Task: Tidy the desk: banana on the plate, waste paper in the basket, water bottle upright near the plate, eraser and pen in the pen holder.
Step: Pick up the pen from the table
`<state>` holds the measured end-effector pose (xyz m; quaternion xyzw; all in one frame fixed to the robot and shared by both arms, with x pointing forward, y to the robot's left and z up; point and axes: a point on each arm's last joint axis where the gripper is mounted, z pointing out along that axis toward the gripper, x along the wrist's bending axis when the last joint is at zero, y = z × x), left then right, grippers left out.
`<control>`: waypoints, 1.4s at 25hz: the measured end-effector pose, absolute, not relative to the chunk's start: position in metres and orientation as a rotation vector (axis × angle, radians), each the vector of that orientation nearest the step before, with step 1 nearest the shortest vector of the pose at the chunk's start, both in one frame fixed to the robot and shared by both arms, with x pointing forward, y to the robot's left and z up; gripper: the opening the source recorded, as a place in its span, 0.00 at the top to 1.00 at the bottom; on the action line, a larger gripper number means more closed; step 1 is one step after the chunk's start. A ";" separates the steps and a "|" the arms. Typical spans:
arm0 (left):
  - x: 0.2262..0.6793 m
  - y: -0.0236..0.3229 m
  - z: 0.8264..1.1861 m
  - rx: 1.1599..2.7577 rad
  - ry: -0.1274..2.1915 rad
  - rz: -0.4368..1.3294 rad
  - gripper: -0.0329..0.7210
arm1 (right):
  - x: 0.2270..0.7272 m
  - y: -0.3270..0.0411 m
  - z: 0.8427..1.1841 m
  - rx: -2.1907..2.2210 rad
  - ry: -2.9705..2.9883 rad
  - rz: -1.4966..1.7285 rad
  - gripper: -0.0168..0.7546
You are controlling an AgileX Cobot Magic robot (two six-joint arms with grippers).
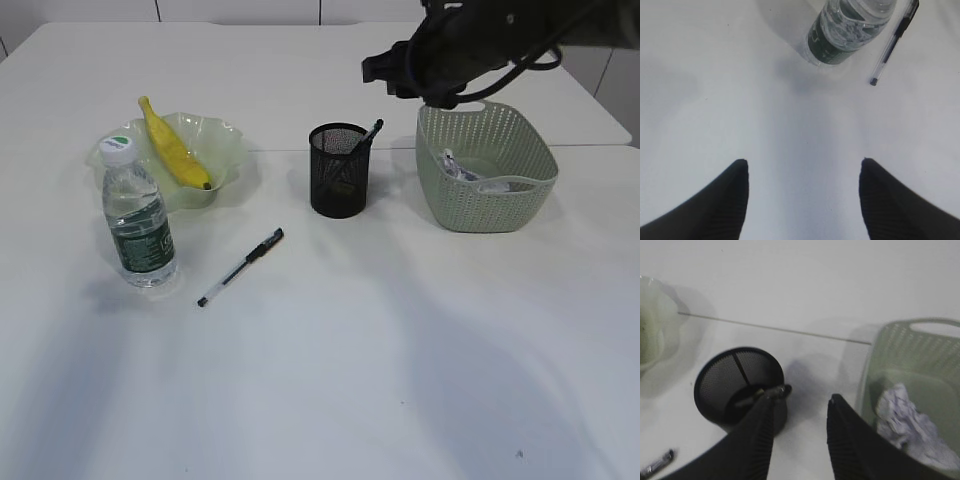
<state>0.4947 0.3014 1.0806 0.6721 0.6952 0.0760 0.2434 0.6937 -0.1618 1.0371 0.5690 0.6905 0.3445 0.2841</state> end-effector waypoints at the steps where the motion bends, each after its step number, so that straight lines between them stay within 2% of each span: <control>1: 0.495 0.301 1.081 1.836 1.899 0.208 0.31 | 0.687 -0.165 1.046 1.535 1.867 0.875 0.62; 6: 0.495 0.301 1.081 1.836 1.899 0.208 0.31 | 0.650 -0.174 1.075 1.537 2.051 0.648 0.62; 12: 0.495 0.301 1.081 1.835 1.899 0.206 0.31 | 0.610 -0.175 1.072 1.573 2.466 0.355 0.62; 21: 0.494 0.296 1.091 1.838 1.852 0.233 0.31 | 0.593 -0.173 1.085 1.721 2.465 0.424 0.62; 26: 0.492 0.272 1.111 1.896 1.710 0.265 0.32 | 0.576 -0.180 1.087 1.739 2.458 0.395 0.62; 35: 0.507 0.205 1.145 2.028 1.384 0.294 0.35 | 0.561 -0.186 1.060 1.777 2.512 0.256 0.62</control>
